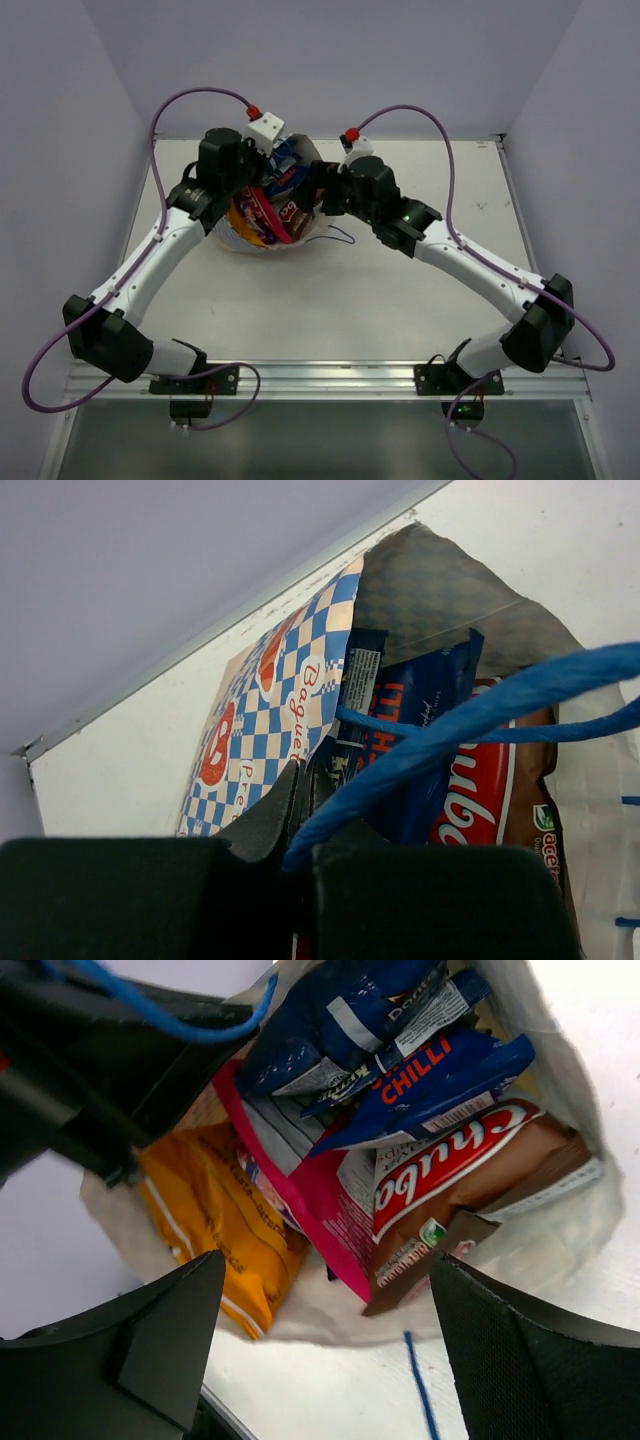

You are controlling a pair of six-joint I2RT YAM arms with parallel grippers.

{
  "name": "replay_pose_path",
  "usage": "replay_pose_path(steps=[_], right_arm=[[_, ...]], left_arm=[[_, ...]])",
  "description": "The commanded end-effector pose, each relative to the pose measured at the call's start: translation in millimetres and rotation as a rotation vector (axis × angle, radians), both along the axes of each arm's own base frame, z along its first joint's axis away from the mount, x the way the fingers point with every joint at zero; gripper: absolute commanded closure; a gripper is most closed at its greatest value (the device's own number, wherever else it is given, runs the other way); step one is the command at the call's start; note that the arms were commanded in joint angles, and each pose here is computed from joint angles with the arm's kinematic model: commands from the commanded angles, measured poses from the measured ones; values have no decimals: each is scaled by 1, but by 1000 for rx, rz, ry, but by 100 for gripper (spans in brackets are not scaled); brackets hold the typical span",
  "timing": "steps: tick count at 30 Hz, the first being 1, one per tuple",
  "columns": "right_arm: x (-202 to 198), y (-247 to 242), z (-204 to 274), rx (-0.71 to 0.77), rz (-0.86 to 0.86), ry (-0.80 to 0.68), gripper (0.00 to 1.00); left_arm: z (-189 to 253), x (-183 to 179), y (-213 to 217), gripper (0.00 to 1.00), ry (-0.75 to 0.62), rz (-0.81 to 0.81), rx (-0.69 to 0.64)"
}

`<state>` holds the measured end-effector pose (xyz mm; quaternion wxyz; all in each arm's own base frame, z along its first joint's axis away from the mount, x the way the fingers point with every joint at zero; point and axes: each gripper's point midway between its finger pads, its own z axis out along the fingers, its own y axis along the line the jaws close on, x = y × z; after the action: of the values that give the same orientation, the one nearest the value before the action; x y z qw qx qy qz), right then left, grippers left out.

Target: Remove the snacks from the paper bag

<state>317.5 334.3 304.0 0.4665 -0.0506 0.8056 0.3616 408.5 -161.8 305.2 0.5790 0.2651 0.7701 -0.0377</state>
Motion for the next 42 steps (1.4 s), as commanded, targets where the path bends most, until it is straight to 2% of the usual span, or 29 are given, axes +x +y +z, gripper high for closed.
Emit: replay_pose_path(steps=[1, 6, 19, 28, 31, 32, 34, 35, 38, 42], right_arm=[[24, 12, 39, 167, -148, 0, 15], [41, 27, 9, 175, -212, 110, 16], [59, 45, -46, 230, -305, 275, 19], [84, 60, -59, 271, -331, 275, 32], [88, 62, -71, 267, -342, 287, 47], [87, 61, -74, 265, -339, 293, 63], [85, 60, -69, 277, -322, 272, 79], [80, 57, -60, 287, -307, 260, 91], [71, 55, -35, 312, -251, 205, 100], [56, 48, 20, 341, -171, 102, 100]], left_arm=[[5, -13, -18, 100, 4, -40, -45], [14, -19, -21, 100, -4, -17, -68], [19, -20, -15, 100, 2, 29, -90], [17, -24, -16, 100, 15, 18, -100], [16, -25, -16, 100, 19, 19, -103], [16, -25, -15, 100, 18, 24, -102], [15, -26, -13, 100, 17, 32, -98], [15, -25, -11, 100, 13, 43, -95], [12, -24, -9, 100, 13, 57, -90], [7, -22, -9, 100, 21, 62, -86]])
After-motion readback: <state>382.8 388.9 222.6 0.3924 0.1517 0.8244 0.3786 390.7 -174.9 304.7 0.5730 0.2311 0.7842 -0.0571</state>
